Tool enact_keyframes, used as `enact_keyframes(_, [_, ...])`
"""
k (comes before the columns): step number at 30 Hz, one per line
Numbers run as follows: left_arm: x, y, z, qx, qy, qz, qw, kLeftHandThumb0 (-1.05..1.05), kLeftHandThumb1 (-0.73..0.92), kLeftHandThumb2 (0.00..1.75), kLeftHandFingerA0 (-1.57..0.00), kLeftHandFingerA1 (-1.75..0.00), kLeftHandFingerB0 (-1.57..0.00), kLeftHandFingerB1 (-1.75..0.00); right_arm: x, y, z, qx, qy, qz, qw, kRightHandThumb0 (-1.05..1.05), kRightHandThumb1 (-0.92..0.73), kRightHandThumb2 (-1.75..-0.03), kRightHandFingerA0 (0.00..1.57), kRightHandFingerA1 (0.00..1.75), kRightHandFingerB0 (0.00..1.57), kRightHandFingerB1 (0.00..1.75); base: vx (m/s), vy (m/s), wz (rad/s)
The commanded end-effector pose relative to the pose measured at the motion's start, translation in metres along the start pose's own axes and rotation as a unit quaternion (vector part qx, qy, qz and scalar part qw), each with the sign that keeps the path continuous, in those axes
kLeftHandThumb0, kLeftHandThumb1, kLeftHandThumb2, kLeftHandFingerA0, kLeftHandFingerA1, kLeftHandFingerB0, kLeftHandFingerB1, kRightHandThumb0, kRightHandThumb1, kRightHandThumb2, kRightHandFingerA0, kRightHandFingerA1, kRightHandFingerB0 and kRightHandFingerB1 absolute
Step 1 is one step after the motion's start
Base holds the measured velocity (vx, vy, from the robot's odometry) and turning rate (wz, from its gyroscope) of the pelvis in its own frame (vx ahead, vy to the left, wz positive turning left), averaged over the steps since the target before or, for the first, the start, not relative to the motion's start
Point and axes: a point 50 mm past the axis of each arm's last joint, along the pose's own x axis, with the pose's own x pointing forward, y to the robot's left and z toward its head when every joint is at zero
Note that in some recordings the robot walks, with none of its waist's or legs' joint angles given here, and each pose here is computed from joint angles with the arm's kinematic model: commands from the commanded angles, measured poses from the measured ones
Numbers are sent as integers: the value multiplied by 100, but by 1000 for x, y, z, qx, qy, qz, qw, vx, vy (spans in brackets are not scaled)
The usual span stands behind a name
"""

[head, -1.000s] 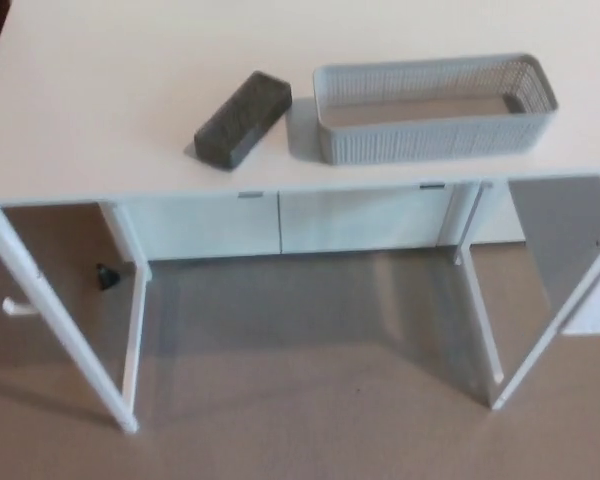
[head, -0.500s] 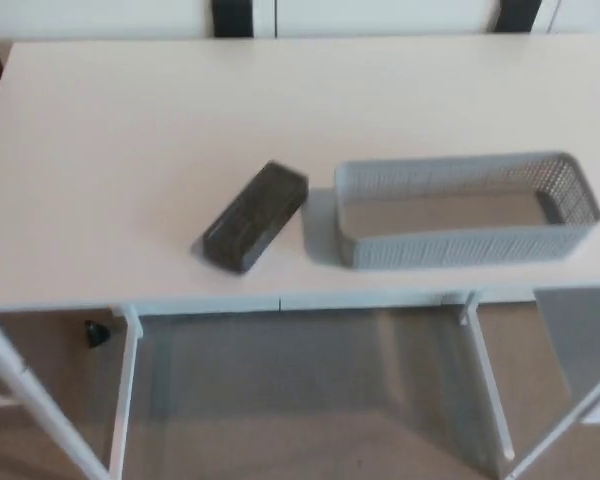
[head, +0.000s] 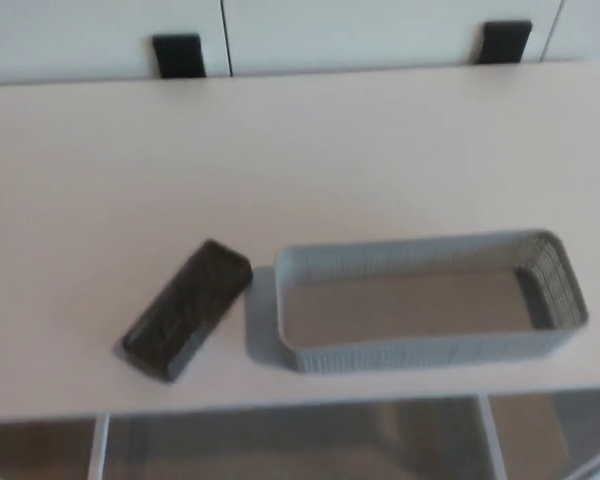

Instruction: The robot walks towards a desk on which an eraser is kept on the left hand side and a container is kept on the right hand side. The robot picks up the eraser using its left hand and places it in the container.

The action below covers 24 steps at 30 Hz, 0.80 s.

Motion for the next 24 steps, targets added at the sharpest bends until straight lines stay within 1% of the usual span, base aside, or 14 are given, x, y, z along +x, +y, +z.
enact_keyframes(1, [2, 8, 5, 22, -20, 14, 999, -49, 49, 75, -38, -46, -28, -43, 1, -3, 0, -3, -2, -3, 1000, -45, -37, -73, 64, 64, 48, 57, 234, 115, -53])
enact_keyframes(3, [1, 9, 6, 23, -19, 11, 999, -50, 49, 76, -37, -45, -28, -43, 1, -2, 1, -6, -3, -4, 1000, -45, -36, -73, 64, 65, 48, 58, 188, 97, 7])
enact_keyframes(4, [0, 9, 6, 22, -19, 10, 1000, -43, 60, 59, -43, -35, -32, -32, 1, -2, 0, -5, -1, -4, 1000, -45, -36, -73, 64, 64, 48, 57, 190, 84, 2])
enact_keyframes(8, [4, 13, 11, 19, -24, 11, 999, -49, 49, 74, -37, -45, -28, -42, 2, 1, 0, 7, -1, -5, 1000, -44, -36, -73, 65, 65, 48, 58, 78, 22, 10])
enact_keyframes(9, [6, 13, 13, 22, -27, 13, 999, -49, 49, 75, -37, -45, -29, -43, 3, 0, 1, 9, -6, -6, 1000, -38, -46, -53, 69, 57, 52, 49, 46, -37, 9])
enact_keyframes(11, [7, 13, 15, 22, -29, 13, 999, -49, 49, 75, -38, -45, -29, -43, 3, 0, 1, 9, -8, -7, 1000, -38, -46, -53, 69, 57, 52, 49, 12, -36, 3])
enact_keyframes(12, [7, 13, 15, 23, -29, 12, 999, -42, 60, 59, -44, -35, -34, -33, 4, -1, 1, 7, -7, -7, 1000, -45, -36, -73, 65, 66, 48, 58, 19, -89, 11])
enact_keyframes(13, [7, 13, 15, 22, -30, 10, 999, -41, 61, 59, -44, -35, -33, -33, 3, -1, 2, 3, -5, -5, 1000, -45, -36, -73, 65, 65, 49, 58, 8, -140, 8])
enact_keyframes(14, [6, 12, 15, 21, -30, 7, 999, -48, 51, 76, -36, -45, -28, -42, 3, -1, 2, 2, -4, -5, 1000, -39, -47, -53, 69, 56, 52, 48, 15, -173, 3])
enact_keyframes(15, [4, 11, 15, 17, -29, 5, 999, -39, 63, 60, -42, -35, -33, -33, 1, 0, -1, 5, -4, -4, 1000, -37, -47, -53, 68, 56, 52, 48, -3, -179, -9])
enact_keyframes(17, [4, 11, 15, 14, -23, 5, 1000, -39, 64, 59, -42, -35, -34, -33, 2, 1, -3, 5, -2, -5, 1000, -38, -47, -53, 68, 55, 52, 48, -45, -223, 19])
enact_keyframes(18, [4, 12, 14, 16, -21, 6, 1000, -46, 52, 76, -35, -44, -29, -43, 2, 0, -3, 7, -2, -4, 1000, -38, -47, -53, 69, 56, 52, 48, -52, -191, 0])
enact_keyframes(20, [6, 13, 14, 19, -18, 11, 1000, -47, 52, 76, -37, -45, -30, -43, 2, 1, -2, 5, -4, -3, 1000, -39, -46, -53, 69, 56, 52, 48, -62, -136, -4])
enact_keyframes(24, [6, 13, 13, 13, -10, 8, 1000, -39, 64, 60, -42, -34, -34, -33, 2, 1, -1, 4, -4, -3, 1000, -39, -46, -53, 70, 56, 52, 48, -151, 32, -3])
